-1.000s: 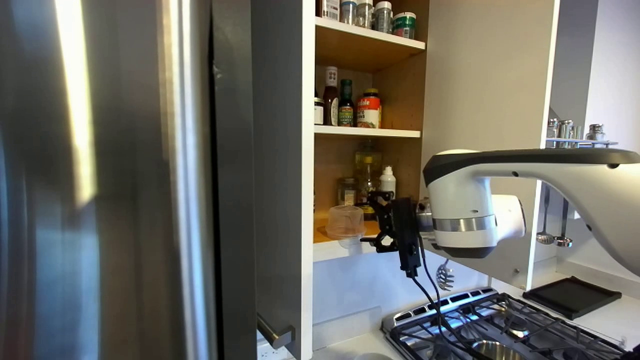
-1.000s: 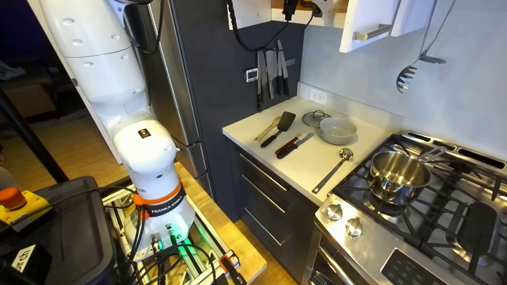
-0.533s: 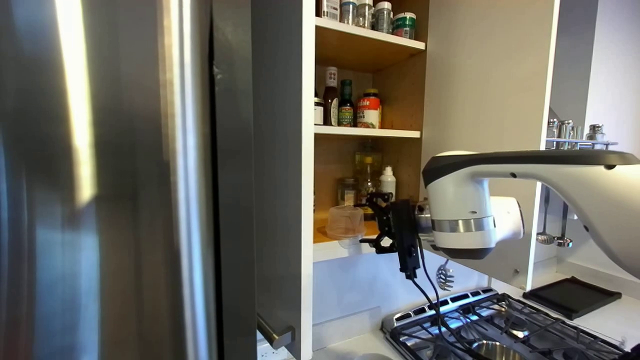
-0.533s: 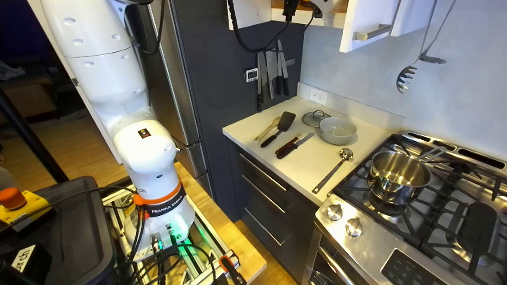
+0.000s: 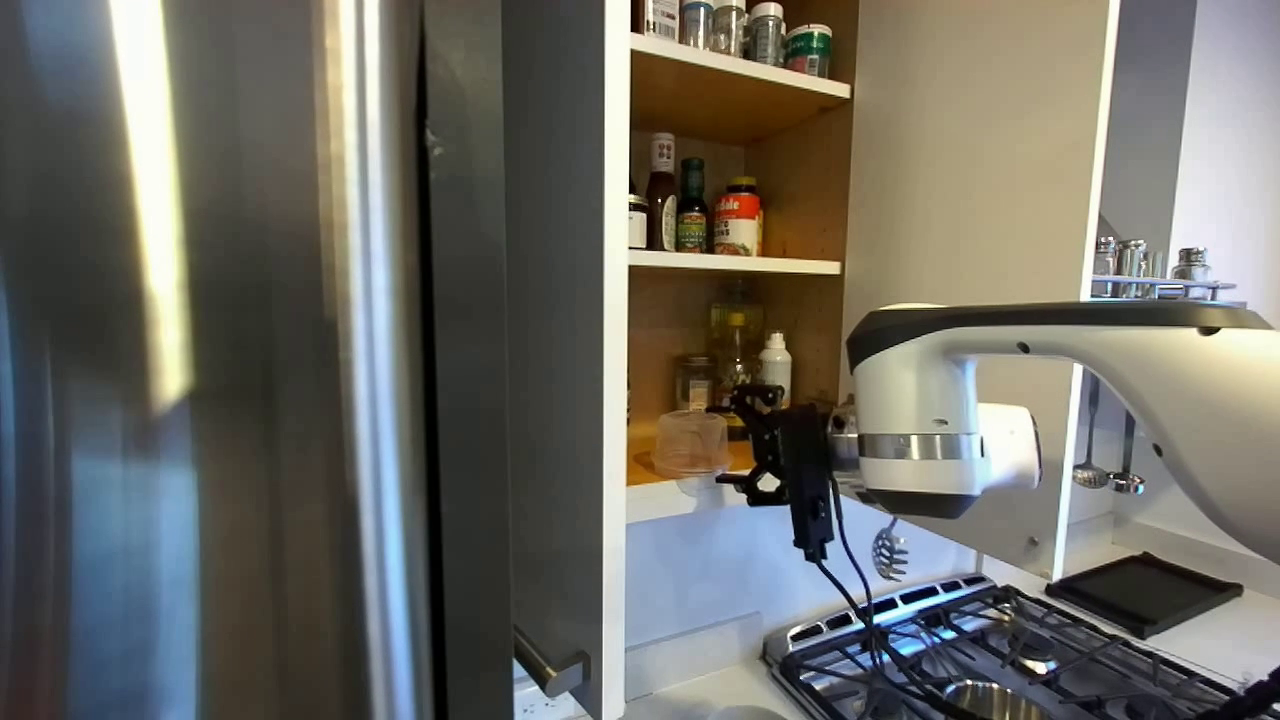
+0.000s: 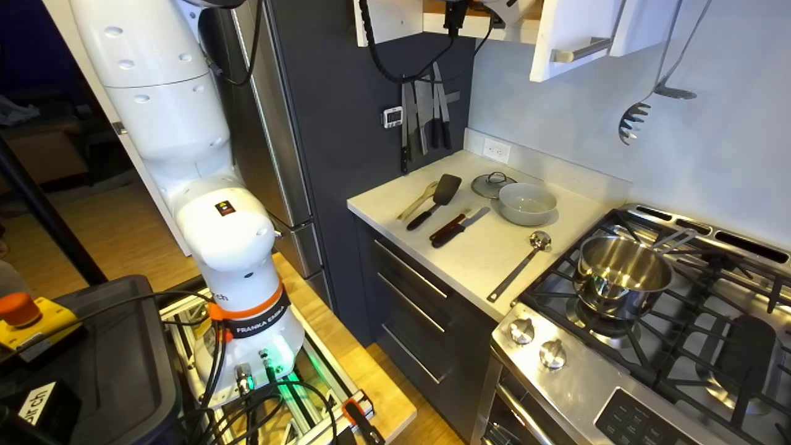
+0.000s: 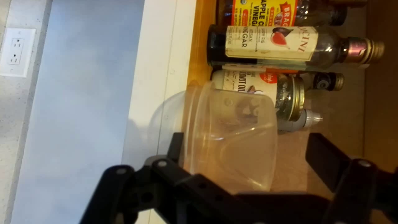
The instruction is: Flip the clear bowl in the bottom of the cupboard shelf anticlockwise to position it upright
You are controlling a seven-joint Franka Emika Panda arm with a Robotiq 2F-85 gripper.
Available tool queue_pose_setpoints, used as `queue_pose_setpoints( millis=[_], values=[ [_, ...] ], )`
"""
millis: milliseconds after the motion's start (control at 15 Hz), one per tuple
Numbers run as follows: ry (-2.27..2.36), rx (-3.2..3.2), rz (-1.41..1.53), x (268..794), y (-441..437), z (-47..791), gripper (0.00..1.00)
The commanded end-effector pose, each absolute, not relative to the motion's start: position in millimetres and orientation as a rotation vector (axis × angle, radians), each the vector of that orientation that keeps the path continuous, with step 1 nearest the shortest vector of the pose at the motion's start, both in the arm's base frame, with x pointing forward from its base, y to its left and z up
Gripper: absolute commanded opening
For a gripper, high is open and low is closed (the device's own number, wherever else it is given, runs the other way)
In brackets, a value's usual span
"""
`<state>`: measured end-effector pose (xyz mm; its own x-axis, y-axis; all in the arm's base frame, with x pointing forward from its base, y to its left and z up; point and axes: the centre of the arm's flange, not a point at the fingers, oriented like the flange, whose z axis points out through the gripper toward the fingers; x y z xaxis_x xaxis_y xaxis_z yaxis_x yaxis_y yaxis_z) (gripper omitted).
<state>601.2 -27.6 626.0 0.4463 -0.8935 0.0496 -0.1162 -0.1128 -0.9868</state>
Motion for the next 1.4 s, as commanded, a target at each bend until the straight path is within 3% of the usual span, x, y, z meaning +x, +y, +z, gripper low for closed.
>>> queue_pose_setpoints(
  millis=[0, 1333],
  values=[
    [0.892, -1.547, -0.865, 608.3, -29.3, 614.3, 1.0],
    [0.853, -1.506, -0.926, 622.3, -30.9, 599.9, 1.0]
  ],
)
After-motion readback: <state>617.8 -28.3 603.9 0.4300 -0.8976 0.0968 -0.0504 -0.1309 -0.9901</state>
